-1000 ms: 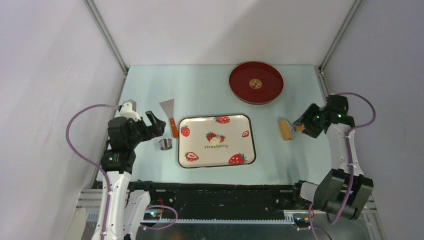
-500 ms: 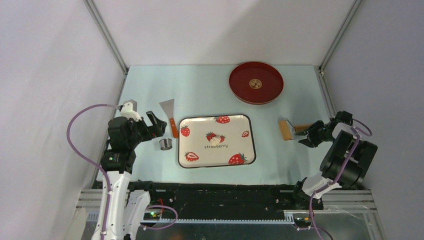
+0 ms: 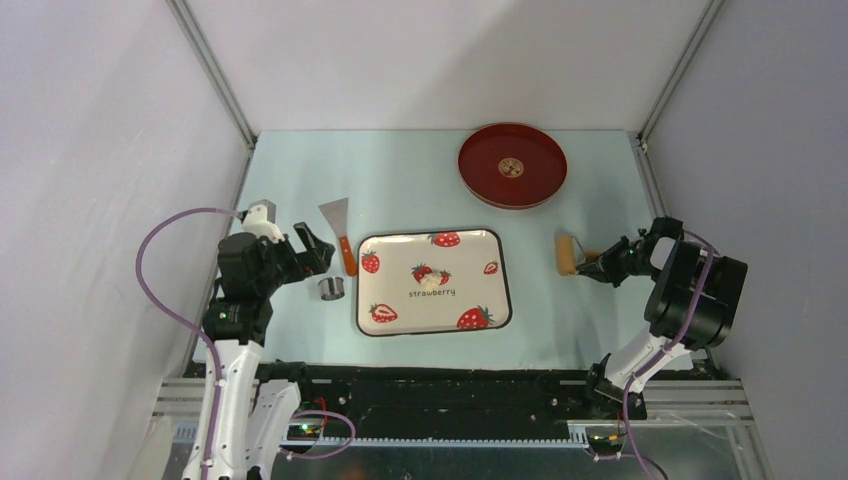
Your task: Roll out the dumpling wrappers from the dough
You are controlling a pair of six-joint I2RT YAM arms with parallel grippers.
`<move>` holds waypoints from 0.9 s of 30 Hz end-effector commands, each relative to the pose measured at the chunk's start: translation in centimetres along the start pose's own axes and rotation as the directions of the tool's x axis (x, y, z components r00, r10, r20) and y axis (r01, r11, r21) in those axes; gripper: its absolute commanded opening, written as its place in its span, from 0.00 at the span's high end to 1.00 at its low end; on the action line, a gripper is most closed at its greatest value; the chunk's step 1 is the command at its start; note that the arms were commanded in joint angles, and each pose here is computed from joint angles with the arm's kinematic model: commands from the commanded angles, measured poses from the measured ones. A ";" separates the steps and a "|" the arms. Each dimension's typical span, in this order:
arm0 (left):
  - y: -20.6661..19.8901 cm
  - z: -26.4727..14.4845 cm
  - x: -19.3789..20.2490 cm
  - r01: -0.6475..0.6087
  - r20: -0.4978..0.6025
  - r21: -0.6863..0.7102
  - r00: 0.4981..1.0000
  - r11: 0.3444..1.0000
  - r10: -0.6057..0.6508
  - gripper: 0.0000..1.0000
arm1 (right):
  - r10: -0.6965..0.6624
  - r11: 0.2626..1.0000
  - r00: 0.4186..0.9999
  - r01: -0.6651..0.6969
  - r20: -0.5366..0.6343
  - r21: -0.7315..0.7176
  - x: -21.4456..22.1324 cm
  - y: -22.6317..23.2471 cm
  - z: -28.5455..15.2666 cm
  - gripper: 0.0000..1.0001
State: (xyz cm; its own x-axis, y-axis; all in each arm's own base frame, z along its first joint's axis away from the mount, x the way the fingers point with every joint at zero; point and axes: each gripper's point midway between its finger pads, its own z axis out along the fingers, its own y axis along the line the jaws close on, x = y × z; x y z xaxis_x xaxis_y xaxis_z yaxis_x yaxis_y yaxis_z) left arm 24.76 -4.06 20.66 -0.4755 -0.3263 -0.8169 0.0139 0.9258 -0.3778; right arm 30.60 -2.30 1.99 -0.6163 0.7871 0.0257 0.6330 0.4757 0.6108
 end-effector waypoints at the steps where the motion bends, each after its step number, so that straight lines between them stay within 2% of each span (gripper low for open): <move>1: -0.4 0.2 -0.4 -0.029 0.016 0.025 0.999 0.999 0.029 0.00 | -0.053 0.997 0.999 0.053 -0.001 0.052 0.2 -0.1 1.3 0.98; 2: -0.4 0.2 -0.4 -0.029 0.015 0.026 0.999 0.999 0.029 0.00 | -0.063 0.996 0.998 0.063 -0.003 0.061 0.3 0.0 1.3 1.00; 11: -0.4 0.3 -0.3 -0.028 0.009 0.028 1.000 0.999 0.028 0.00 | -0.206 0.970 0.973 0.217 -0.100 0.109 5.5 2.7 2.7 1.00; 20: -0.5 0.3 -0.2 -0.029 0.007 0.032 1.000 0.999 0.028 0.00 | -0.316 0.918 0.938 0.341 -0.144 0.205 8.0 1.6 0.9 1.00; 25: -0.6 0.2 -0.2 -0.031 0.008 0.037 0.999 0.999 0.031 0.00 | -0.381 0.881 0.894 0.428 -0.234 0.201 10.1 0.8 -0.2 1.00; 27: -0.6 0.2 -0.2 -0.031 0.007 0.038 0.999 0.999 0.031 0.01 | -0.403 0.868 0.881 0.454 -0.249 0.201 10.8 0.8 -0.4 0.93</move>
State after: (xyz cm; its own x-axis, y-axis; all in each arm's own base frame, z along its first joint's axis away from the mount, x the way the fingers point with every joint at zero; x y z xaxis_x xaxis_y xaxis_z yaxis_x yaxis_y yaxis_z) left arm 24.79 -4.18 20.58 -0.4805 -0.3256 -0.8143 0.0180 0.9247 -0.3803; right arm 26.68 5.92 2.35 -0.8722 0.4877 -0.0382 0.4282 0.7990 0.4221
